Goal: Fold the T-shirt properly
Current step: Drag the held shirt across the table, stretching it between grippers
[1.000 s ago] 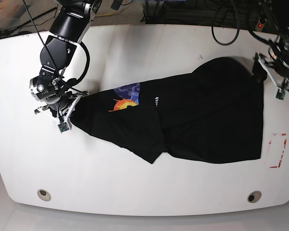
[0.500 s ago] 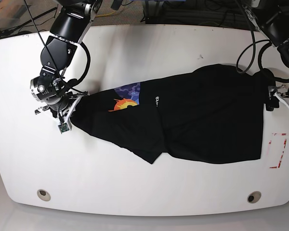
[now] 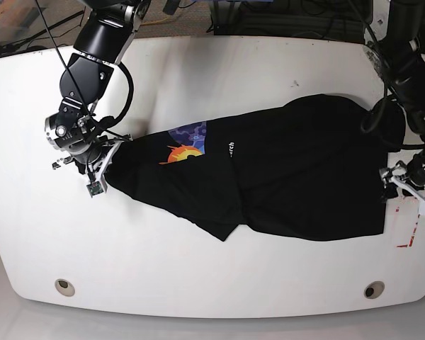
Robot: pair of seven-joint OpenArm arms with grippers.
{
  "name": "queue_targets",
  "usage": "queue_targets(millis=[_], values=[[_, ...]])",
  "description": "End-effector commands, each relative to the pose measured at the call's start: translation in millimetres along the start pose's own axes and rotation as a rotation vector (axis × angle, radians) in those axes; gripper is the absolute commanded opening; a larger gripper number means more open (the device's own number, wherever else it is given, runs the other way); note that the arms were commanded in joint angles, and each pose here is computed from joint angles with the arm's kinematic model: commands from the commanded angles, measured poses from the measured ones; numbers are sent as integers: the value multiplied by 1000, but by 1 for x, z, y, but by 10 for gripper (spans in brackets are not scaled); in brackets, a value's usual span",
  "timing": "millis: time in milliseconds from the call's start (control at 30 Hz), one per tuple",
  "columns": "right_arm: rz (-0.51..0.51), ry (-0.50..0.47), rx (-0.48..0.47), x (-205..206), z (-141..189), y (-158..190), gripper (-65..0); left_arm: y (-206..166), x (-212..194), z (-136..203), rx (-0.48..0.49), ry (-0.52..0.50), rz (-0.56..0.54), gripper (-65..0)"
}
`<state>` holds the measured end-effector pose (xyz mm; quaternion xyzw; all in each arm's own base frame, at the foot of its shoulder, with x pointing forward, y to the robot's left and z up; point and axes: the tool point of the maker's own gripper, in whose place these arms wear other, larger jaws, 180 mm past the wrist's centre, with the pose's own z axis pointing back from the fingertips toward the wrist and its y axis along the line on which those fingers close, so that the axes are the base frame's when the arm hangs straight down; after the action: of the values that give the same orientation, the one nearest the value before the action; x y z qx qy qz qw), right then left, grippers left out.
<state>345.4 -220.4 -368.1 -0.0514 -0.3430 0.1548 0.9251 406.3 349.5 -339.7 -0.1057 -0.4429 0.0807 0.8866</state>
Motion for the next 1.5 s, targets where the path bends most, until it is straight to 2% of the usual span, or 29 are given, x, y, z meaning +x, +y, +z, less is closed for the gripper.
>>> queue_targets(millis=[0, 200, 433, 633, 800, 900, 967, 1033, 1167, 1233, 1467], values=[[5, -56, -24, 19, 5, -10, -650, 7, 12, -3, 15, -20, 24, -58], [5, -56, -24, 19, 5, -10, -650, 1, -1, -21, -6, 36, 6, -58], [5, -53, -23, 18, 5, -9, -650, 11, -20, -32, 43, 65, 87, -58], [4, -57, -23, 19, 5, -10, -650, -3, -41, -47, 18, 157, 75, -58], [4, -57, -23, 19, 5, -10, -650, -25, -53, -58, -23, 180, 83, -61], [3, -58, -22, 19, 5, -9, -650, -34, -57, -62, -39, 186, 86, -136], [3, -58, -22, 19, 5, -9, -650, -36, -57, -63, -41, 182, 88, -261], [3, -58, -22, 19, 5, -9, -650, -33, -56, -63, -24, 181, 98, -351], [3, -58, -22, 19, 5, -9, -650, -16, -52, -64, 75, 147, 163, -564], [3, -57, -21, 19, 5, -9, -650, -10, -52, -63, 110, 136, 181, -646], [-1, -89, -23, 35, 6, -8, -650, -8, -50, -62, 113, 133, 180, -650]])
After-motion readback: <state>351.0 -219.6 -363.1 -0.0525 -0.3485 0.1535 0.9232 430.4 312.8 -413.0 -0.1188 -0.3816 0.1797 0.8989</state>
